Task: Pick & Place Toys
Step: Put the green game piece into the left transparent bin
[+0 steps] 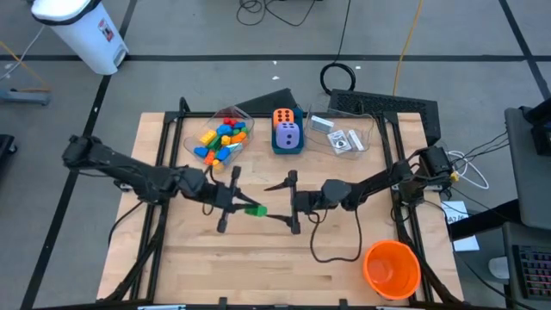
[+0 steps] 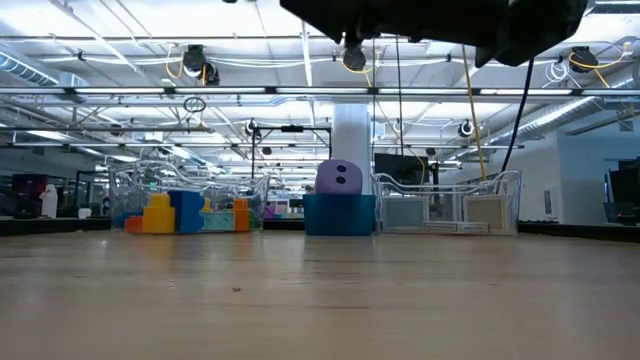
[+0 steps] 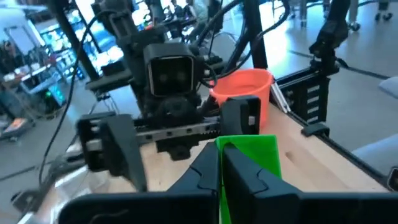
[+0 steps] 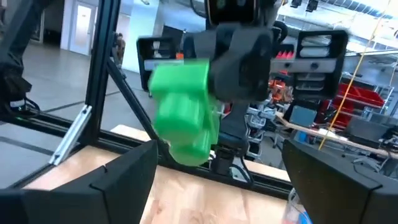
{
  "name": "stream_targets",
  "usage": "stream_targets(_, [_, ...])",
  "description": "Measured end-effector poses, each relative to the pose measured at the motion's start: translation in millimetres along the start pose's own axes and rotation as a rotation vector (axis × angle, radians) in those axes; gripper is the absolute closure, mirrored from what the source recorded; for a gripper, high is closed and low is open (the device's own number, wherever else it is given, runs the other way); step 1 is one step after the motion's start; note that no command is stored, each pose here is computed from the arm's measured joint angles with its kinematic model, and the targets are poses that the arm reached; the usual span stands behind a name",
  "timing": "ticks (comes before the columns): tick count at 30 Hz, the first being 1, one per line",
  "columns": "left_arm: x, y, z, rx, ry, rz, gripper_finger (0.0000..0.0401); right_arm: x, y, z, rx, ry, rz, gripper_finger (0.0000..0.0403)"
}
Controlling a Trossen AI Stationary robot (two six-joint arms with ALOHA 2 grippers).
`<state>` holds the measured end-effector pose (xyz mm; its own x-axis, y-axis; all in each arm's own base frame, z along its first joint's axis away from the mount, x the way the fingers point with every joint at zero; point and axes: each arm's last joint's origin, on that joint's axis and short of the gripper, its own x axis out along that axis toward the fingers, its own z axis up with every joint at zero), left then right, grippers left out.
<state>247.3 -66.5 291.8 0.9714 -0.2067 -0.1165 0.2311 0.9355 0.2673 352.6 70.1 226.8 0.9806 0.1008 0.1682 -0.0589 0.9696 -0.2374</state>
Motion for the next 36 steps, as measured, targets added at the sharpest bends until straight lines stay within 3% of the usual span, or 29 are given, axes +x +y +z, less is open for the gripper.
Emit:
stream_targets(9, [27,22,-10,0.020,-0.165,-0.067,0.0398,0,-2,5,-0.008,-0.057,-0.014,0.0069])
stream_targets(14, [38,34,-17,-0.009,-0.234,-0.047,0.0396,0,-2,8,-0.006,-0.078,-0.020,0.0069])
stream_targets(23, [42,43,-19,-0.027,-0.306,-0.056,0.0397,0,-2,7,0.013,-0.077,-0.023,0.0076])
stream_targets(28, [42,43,-19,-0.027,-0.307,-0.056,0.0395,0,-3,8,0.012,-0.080,-0.024,0.0118])
stream_targets(36, [42,43,-20,-0.027,-0.302,-0.056,0.0396,-1,-3,9,-0.004,-0.097,-0.030,0.0219])
